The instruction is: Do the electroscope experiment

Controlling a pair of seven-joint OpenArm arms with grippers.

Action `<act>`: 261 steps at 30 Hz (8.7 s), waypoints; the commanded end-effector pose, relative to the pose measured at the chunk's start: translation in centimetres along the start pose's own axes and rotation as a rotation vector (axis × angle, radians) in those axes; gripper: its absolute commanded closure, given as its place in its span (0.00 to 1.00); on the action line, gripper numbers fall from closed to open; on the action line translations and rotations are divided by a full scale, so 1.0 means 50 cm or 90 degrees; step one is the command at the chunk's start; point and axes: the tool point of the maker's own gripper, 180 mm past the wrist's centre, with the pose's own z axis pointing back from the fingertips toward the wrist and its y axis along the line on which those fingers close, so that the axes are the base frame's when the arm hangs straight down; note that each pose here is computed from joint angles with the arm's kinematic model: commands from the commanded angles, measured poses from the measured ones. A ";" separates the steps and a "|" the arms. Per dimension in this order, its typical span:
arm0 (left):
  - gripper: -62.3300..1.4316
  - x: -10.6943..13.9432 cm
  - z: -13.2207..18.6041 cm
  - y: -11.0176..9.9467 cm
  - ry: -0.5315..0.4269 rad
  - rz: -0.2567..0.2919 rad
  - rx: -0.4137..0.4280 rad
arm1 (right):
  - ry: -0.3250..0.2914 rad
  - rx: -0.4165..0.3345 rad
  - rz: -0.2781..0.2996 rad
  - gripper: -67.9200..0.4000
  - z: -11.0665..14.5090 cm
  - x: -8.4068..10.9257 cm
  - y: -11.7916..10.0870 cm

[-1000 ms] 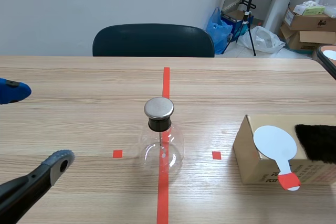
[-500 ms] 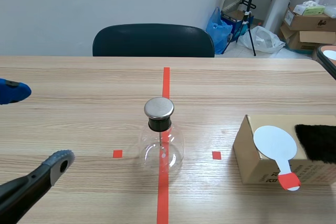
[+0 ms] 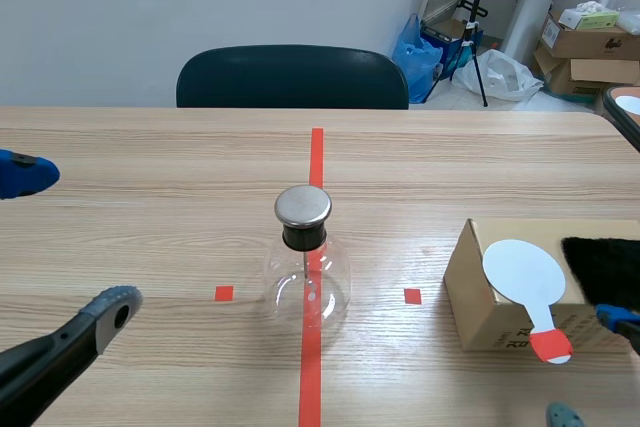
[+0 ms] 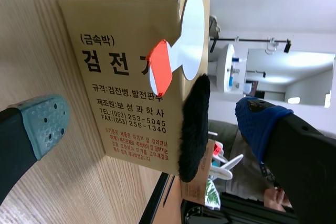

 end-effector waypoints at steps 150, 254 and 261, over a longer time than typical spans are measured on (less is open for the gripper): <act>0.00 0.019 -0.003 0.000 -0.023 0.002 0.002 | -0.021 -0.044 0.007 0.98 -0.055 0.025 -0.026; 0.93 -0.301 -0.251 0.035 0.003 0.137 -0.158 | -0.064 -0.197 0.116 0.98 -0.167 0.216 -0.174; 0.93 -0.303 -0.250 0.033 0.004 0.120 -0.159 | -0.061 -0.220 0.105 0.98 -0.162 0.214 -0.186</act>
